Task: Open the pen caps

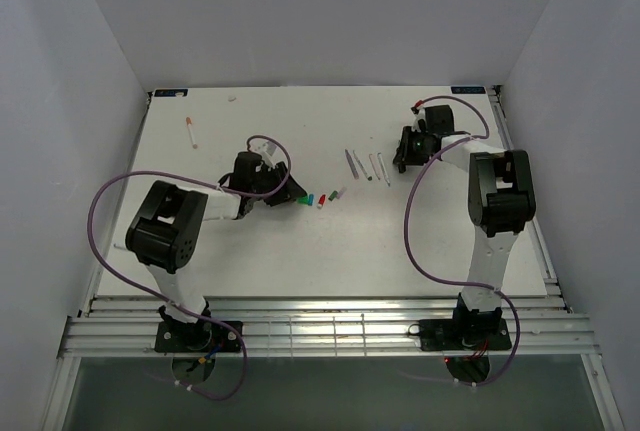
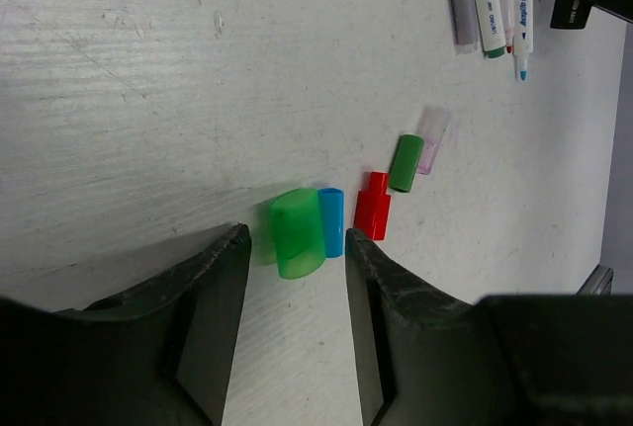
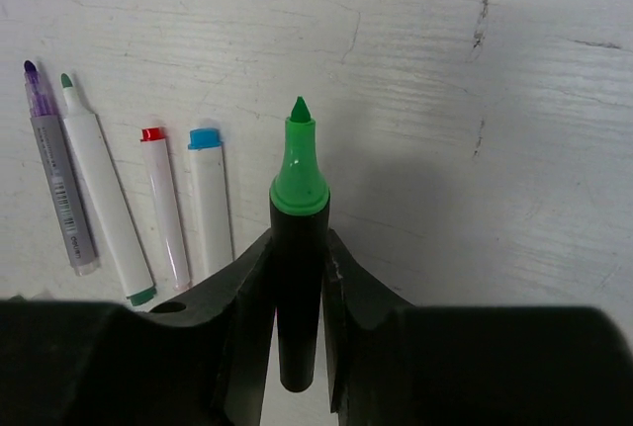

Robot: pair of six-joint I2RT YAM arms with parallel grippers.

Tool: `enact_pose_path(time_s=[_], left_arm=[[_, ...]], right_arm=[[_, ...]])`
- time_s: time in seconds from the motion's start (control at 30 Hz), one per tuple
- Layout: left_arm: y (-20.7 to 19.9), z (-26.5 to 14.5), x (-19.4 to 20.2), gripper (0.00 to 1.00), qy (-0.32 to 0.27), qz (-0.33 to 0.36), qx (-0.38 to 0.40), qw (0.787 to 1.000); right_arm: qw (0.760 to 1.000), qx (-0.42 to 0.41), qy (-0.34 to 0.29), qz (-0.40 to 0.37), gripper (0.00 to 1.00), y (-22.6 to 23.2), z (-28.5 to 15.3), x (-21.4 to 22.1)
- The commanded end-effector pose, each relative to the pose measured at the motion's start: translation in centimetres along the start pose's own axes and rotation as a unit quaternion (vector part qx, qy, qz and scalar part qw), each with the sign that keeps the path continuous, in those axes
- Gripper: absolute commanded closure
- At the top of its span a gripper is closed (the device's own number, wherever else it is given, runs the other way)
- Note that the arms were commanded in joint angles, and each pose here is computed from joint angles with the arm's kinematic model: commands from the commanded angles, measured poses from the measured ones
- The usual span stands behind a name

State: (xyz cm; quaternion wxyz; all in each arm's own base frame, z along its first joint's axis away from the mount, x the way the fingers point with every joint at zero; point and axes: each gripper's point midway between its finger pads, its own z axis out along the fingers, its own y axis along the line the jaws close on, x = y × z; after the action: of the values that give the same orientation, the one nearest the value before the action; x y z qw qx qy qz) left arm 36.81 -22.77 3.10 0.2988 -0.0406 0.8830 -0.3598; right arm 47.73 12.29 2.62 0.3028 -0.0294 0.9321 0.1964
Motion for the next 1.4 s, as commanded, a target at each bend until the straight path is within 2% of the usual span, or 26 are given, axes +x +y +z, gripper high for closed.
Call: enact_pose_path(time_s=[0.0,0.23,0.33,0.37,0.43,0.47,0.53,0.57,0.7,0.73,0.77,0.8,0.87,0.93,1.0,1.03,1.13,1.27,1.37], left_arm=[[0.2,-0.8,-0.3,0.45,-0.015,0.003,-0.012,1.0],[-0.9,-2.5,-3.3,0.37,-0.056,0.022,-0.018,0.998],[-0.8,-3.8,-7.1,0.35,-0.086,0.03,-0.043,0.995],[0.0,-4.7,-9.4,0.33,-0.103,0.029,-0.067,0.992],[1.1,-5.7,-11.8,0.2,-0.121,0.024,-0.09,0.988],[3.3,-6.8,-13.1,0.16,-0.128,0.01,-0.127,0.984],[4.8,-8.1,-16.6,0.16,-0.158,0.011,-0.163,0.974],[7.0,-9.4,-18.1,0.15,-0.176,0.003,-0.207,0.962],[10.7,-11.6,-23.4,0.16,-0.227,0.017,-0.278,0.933],[12.2,-11.2,-23.5,0.17,-0.223,0.016,-0.298,0.928],[14.7,-12.3,-25.1,0.17,-0.24,0.004,-0.333,0.912],[14.3,-12.8,-26.3,0.19,-0.255,0.006,-0.336,0.907],[16.6,-12.2,-26.9,0.23,-0.258,-0.005,-0.364,0.895],[17.1,-12.2,-29.0,0.26,-0.279,-0.002,-0.38,0.882],[19.1,-11.2,-28.9,0.27,-0.268,-0.005,-0.404,0.875],[19.4,-11.7,-29.8,0.27,-0.278,-0.001,-0.423,0.862],[21.4,-11.5,-30.1,0.31,-0.287,0.005,-0.445,0.848],[23.6,-11.1,-29.4,0.38,-0.286,-0.011,-0.458,0.841],[24.6,-10.5,-28.9,0.38,-0.288,-0.019,-0.452,0.844]], right_arm=[[0.999,-0.029,-0.013,-0.012,0.69,1.4,0.6,-1.0],[0.999,-0.042,-0.013,-0.015,0.54,2.1,0.7,-0.9],[0.999,-0.045,-0.017,-0.018,0.5,2.5,0.3,-1.3],[0.999,-0.046,-0.019,-0.018,0.5,2.6,0.1,-1.3],[0.998,-0.048,-0.032,-0.018,0.48,3.1,-0.7,-2.0],[0.998,-0.047,-0.035,-0.016,0.48,3.2,-1.0,-2.3],[0.998,-0.041,-0.042,-0.007,0.46,3.6,-2.2,-2.8],[0.998,-0.038,-0.048,-0.005,0.46,3.8,-2.8,-3.1],[0.996,-0.044,-0.075,-0.012,0.45,6.0,-5.7,-3.8],[0.996,-0.05,-0.077,-0.015,0.45,6.6,-6.0,-3.7],[0.994,-0.065,-0.079,-0.027,0.45,8.5,-6.6,-3.3],[0.994,-0.065,-0.082,-0.029,0.45,8.6,-7.0,-3.4],[0.993,-0.066,-0.081,-0.047,0.45,9.7,-7.4,-3.0],[0.992,-0.064,-0.089,-0.056,0.45,10.0,-8.0,-3.1],[0.991,-0.066,-0.097,-0.061,0.45,10.3,-8.6,-3.5],[0.991,-0.069,-0.098,-0.061,0.45,10.3,-8.7,-3.4],[0.989,-0.08,-0.104,-0.066,0.45,10.7,-9.0,-3.3],[0.99,-0.077,-0.095,-0.069,0.45,10.1,-8.5,-1.9],[0.991,-0.075,-0.086,-0.072,0.45,9.7,-8.0,-0.9]])
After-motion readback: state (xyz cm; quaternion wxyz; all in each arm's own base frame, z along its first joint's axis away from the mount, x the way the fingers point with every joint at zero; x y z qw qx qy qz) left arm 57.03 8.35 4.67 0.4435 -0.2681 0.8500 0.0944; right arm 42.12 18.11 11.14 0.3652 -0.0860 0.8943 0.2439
